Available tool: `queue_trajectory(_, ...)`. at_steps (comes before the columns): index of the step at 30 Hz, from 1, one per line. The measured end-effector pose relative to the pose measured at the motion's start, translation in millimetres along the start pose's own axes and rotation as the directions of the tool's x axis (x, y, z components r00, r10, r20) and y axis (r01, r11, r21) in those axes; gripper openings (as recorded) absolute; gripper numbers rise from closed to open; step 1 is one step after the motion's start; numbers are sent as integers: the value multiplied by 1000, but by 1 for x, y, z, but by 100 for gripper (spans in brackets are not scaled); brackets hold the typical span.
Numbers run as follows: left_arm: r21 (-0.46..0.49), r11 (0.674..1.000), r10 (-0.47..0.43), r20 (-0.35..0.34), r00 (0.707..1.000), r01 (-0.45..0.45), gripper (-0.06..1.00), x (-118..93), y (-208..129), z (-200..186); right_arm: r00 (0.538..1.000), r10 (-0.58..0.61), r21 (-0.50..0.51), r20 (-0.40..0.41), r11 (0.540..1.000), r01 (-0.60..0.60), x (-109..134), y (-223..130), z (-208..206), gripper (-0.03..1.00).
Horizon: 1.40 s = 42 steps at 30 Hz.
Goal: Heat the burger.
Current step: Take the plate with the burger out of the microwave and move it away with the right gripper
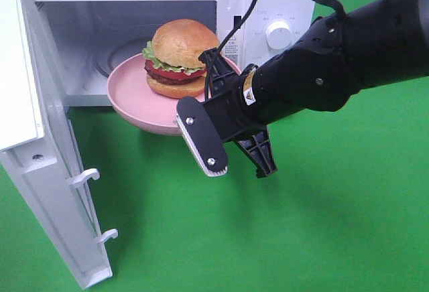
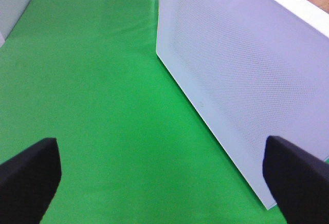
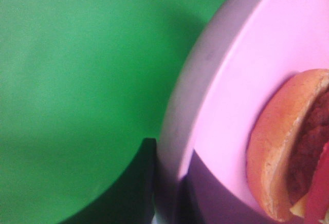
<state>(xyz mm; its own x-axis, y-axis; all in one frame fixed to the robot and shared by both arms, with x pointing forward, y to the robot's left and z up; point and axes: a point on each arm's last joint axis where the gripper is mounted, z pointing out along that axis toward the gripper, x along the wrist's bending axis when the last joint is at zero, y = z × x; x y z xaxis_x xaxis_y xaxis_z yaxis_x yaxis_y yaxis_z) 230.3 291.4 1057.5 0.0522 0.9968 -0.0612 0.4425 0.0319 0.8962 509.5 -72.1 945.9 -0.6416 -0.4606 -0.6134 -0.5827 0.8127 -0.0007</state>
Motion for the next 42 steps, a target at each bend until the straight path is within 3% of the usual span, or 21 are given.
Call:
queue_trajectory(28, 0, 1000, 0, 0, 1000, 0, 99, 0, 0, 0, 1000, 26, 4, 7, 1000, -26, 72, -10, -82, 8)
queue_trajectory(36, 0, 1000, 0, 0, 1000, 0, 99, 0, 0, 0, 1000, 26, 33, 6, 999, -26, 84, -15, -100, 8)
queue_trajectory(42, 0, 1000, 0, 0, 1000, 0, 99, 0, 0, 0, 995, 99, 81, 5, 992, -99, 88, -20, -117, 8)
